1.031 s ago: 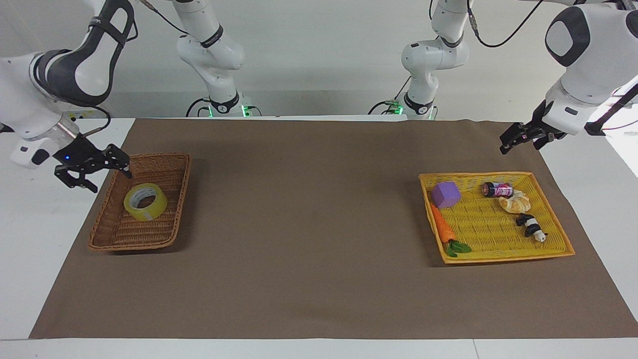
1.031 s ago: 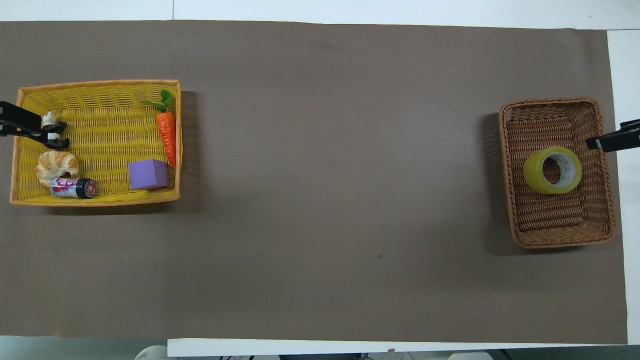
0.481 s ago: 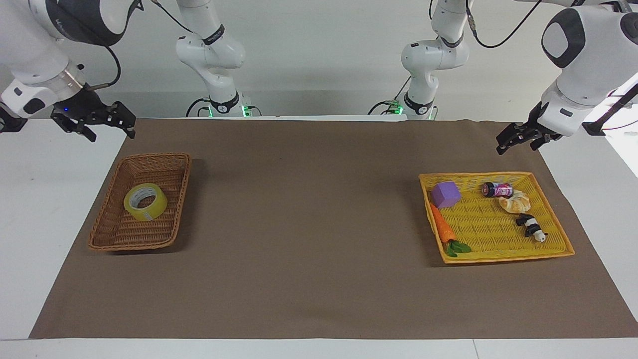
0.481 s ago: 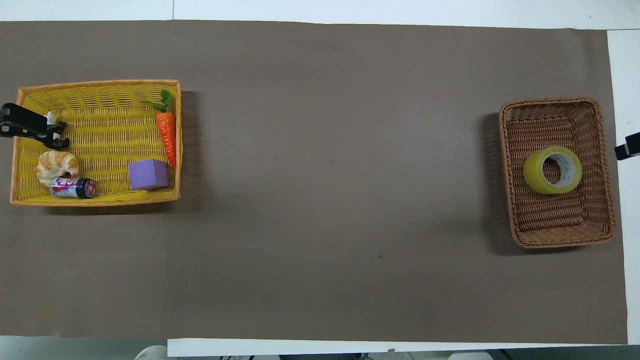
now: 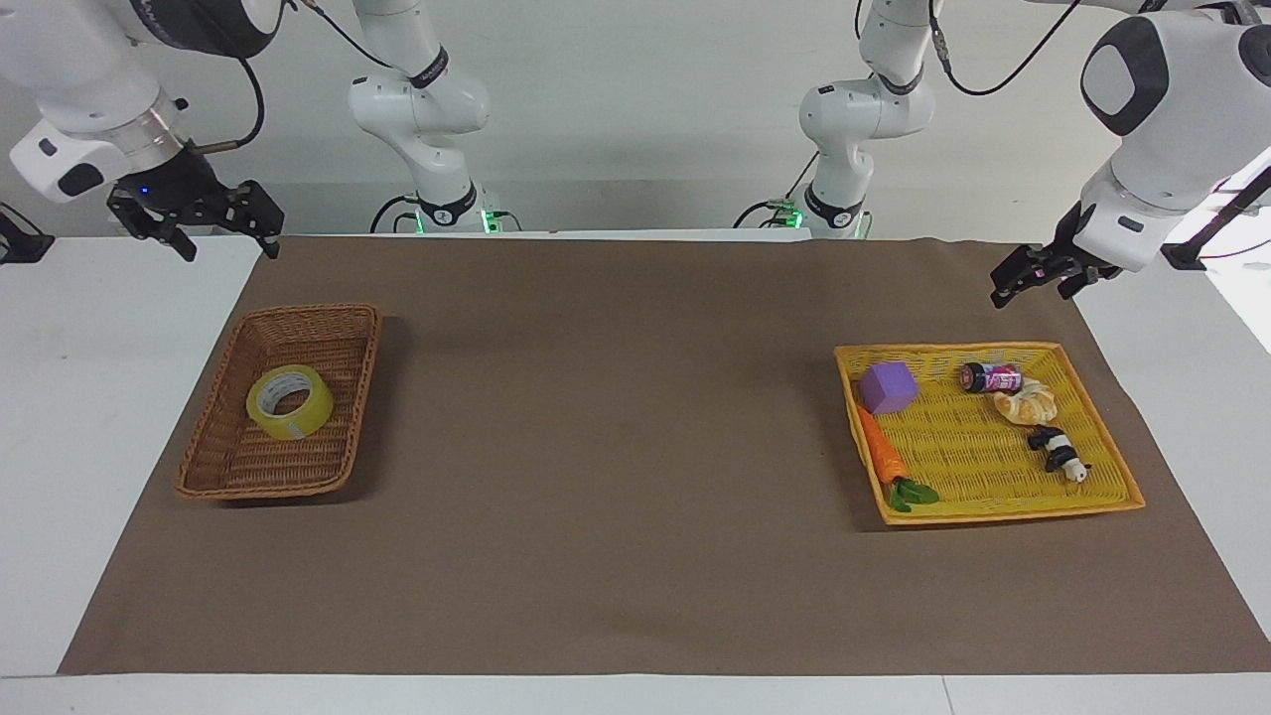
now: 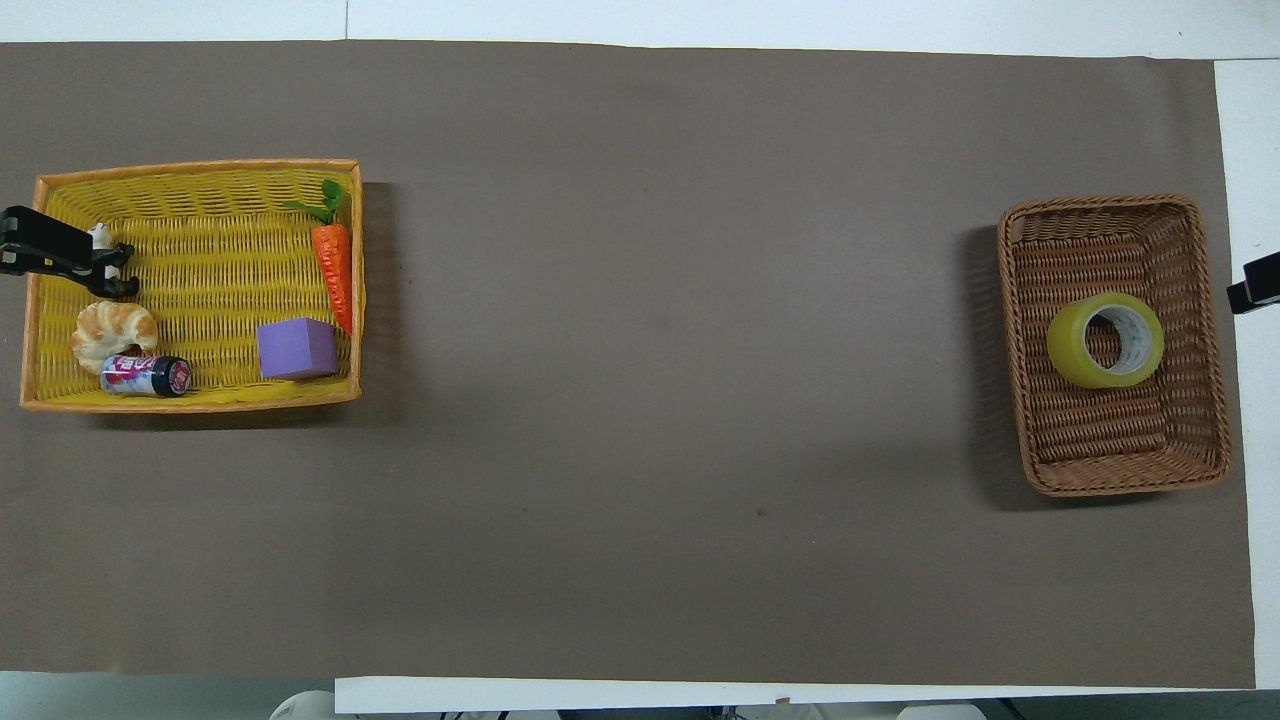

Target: Move tape to another basket

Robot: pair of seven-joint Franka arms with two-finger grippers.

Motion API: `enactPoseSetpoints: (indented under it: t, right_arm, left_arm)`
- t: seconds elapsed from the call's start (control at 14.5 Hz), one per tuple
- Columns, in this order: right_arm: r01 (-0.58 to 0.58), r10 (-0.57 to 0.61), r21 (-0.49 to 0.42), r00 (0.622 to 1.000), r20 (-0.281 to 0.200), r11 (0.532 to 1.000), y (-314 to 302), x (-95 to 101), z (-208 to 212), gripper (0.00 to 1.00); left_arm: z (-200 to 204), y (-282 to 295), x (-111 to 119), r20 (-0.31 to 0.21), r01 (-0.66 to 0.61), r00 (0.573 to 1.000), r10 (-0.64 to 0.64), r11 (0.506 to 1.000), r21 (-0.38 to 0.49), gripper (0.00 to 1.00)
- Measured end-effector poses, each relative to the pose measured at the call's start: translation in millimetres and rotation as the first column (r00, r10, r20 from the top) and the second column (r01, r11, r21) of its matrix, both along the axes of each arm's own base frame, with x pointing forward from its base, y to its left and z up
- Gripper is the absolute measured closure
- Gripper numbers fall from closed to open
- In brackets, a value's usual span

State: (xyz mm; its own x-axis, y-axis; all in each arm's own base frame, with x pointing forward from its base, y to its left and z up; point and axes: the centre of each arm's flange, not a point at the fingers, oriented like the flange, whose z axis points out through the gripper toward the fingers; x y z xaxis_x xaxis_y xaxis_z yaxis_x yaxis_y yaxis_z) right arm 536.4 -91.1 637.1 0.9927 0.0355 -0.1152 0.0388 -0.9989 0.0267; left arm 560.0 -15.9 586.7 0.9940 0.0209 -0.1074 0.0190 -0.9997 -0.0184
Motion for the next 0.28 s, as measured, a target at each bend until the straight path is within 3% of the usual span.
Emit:
enactPoseSetpoints:
  t: [0.28]
  right_arm:
    - [0.003, -0.003, -0.001, 1.000, -0.005, 1.000, -1.5, -0.9, -0.2, 0.00]
  left_arm:
    - [0.0, 0.0, 0.0, 0.000, 0.000, 1.000, 0.000, 1.000, 0.000, 0.00]
